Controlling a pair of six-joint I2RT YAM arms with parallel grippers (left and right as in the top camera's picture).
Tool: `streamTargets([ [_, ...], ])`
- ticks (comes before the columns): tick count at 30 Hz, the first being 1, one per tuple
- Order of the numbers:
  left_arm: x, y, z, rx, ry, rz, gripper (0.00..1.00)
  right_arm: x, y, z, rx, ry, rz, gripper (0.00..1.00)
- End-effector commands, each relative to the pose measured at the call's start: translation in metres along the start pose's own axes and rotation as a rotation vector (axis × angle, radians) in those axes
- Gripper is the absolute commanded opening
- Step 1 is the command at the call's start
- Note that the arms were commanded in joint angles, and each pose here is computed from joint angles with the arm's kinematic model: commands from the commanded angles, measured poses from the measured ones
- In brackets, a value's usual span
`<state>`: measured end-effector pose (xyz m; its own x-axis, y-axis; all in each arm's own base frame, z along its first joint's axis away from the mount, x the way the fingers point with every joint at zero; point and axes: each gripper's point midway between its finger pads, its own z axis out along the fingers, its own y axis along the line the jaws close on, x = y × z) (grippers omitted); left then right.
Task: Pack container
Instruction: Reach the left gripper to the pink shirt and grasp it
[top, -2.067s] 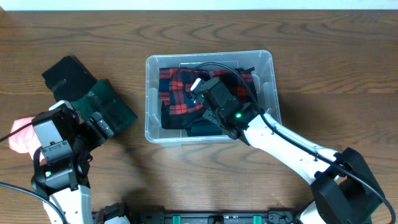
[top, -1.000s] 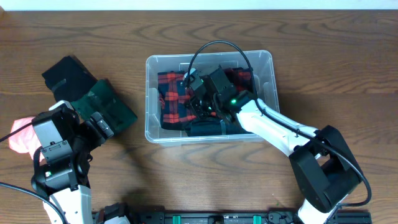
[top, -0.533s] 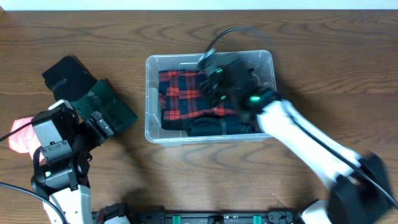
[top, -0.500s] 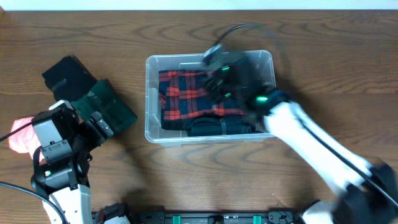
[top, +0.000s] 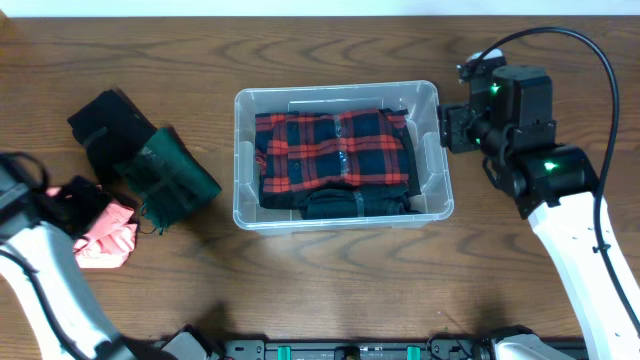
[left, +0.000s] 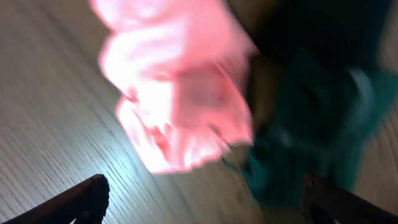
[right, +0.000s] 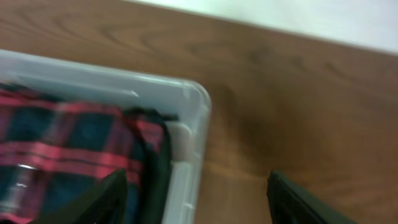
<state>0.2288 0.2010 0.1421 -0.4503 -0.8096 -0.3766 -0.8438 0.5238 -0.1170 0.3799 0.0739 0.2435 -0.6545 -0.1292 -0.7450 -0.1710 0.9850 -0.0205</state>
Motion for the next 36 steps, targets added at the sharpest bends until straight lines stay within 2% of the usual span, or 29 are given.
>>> streamTargets([
  [1,-0.015,0.03,0.019,-0.07,0.01,-0.167,0.98,0.008,-0.012,0.001,0.028,0.029,0.003,0.71],
  [5,-0.022,0.05,0.05,-0.102,0.044,-0.23,0.98,0.008,-0.014,0.001,0.031,0.031,-0.005,0.71],
  [12,-0.04,0.044,0.098,-0.024,0.046,-0.219,0.98,0.008,-0.015,0.0,0.032,0.032,-0.006,0.71],
  [22,-0.017,0.038,0.148,0.014,0.172,-0.227,0.99,0.014,-0.015,0.0,0.032,0.056,-0.014,0.68],
  [23,-0.016,0.035,0.149,0.03,0.181,-0.223,0.97,0.014,-0.015,0.0,0.032,0.057,-0.014,0.68],
  [26,-0.013,0.027,0.149,0.077,0.198,-0.214,0.72,0.015,-0.015,0.0,0.032,0.061,-0.014,0.68],
  [27,-0.013,0.024,0.149,0.096,0.202,-0.215,0.6,0.016,-0.015,0.0,0.031,0.062,-0.014,0.68],
  [29,-0.013,0.018,0.147,0.132,0.21,-0.218,0.45,0.017,-0.014,0.0,0.031,0.066,-0.014,0.67],
  [30,-0.013,0.016,0.145,0.144,0.211,-0.216,0.31,0.017,-0.015,0.0,0.032,0.068,-0.014,0.67],
  [31,-0.013,0.014,0.142,0.152,0.209,-0.216,0.24,0.017,-0.015,0.0,0.032,0.069,-0.014,0.67],
  [34,-0.021,0.005,0.127,0.205,0.18,-0.211,0.06,0.016,-0.016,-0.001,0.043,0.064,-0.015,0.67],
  [36,-0.03,-0.007,0.11,0.271,0.145,-0.203,0.06,0.013,-0.023,-0.003,0.079,0.051,-0.033,0.67],
])
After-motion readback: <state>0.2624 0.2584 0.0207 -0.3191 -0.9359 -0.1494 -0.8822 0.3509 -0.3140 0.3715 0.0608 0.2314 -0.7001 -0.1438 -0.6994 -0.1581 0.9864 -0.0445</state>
